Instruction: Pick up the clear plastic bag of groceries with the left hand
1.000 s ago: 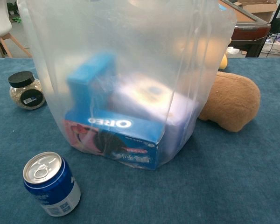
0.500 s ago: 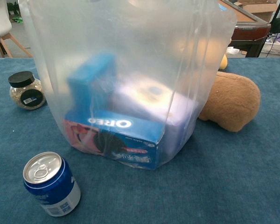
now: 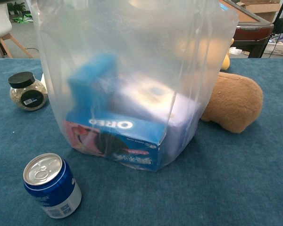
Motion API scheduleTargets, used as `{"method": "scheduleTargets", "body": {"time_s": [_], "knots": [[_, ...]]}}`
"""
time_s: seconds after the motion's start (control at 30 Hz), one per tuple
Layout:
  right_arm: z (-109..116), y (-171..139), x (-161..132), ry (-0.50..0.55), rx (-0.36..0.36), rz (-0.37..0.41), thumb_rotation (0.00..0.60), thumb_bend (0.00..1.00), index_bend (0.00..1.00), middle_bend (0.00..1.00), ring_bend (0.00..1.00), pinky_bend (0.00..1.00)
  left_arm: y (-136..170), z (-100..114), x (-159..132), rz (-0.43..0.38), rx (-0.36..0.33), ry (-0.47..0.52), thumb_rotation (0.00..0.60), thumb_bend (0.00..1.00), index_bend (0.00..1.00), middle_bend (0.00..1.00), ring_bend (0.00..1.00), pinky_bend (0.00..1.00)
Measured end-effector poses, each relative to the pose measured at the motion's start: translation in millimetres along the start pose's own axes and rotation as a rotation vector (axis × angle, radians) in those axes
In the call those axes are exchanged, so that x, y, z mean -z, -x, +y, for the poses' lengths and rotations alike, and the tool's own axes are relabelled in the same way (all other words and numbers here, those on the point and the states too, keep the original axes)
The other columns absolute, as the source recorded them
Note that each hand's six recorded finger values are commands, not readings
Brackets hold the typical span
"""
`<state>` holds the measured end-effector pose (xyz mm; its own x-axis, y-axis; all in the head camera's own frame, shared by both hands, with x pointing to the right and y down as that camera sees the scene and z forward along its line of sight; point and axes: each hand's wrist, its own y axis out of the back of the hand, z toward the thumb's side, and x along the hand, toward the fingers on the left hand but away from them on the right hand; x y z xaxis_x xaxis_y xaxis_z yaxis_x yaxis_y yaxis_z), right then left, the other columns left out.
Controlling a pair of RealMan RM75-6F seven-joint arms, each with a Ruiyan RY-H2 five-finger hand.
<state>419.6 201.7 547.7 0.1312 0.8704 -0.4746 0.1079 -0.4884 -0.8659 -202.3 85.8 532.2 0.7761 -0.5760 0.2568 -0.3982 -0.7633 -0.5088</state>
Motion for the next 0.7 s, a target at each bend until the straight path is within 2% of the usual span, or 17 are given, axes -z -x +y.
{"method": "scheduleTargets", "body": {"time_s": [0.27,0.7], "knots": [[0.5,-1.9,1.7,-0.001,0.003,-0.005,0.6,0.32,0.17,0.22,0.07,0.1,-21.2,-11.2,-4.3,0.01,0.06,0.01,0.043,0.13,0.22,0.13,0.05,0.0],[-0.7,-3.0,4.2,0.004,0.002,-0.011,0.6,0.32,0.17,0.22,0.07,0.1,-55.3,-15.5,-26.6,0.021,0.134,0.202,0.042,0.13,0.22,0.13,0.05,0.0]]}}
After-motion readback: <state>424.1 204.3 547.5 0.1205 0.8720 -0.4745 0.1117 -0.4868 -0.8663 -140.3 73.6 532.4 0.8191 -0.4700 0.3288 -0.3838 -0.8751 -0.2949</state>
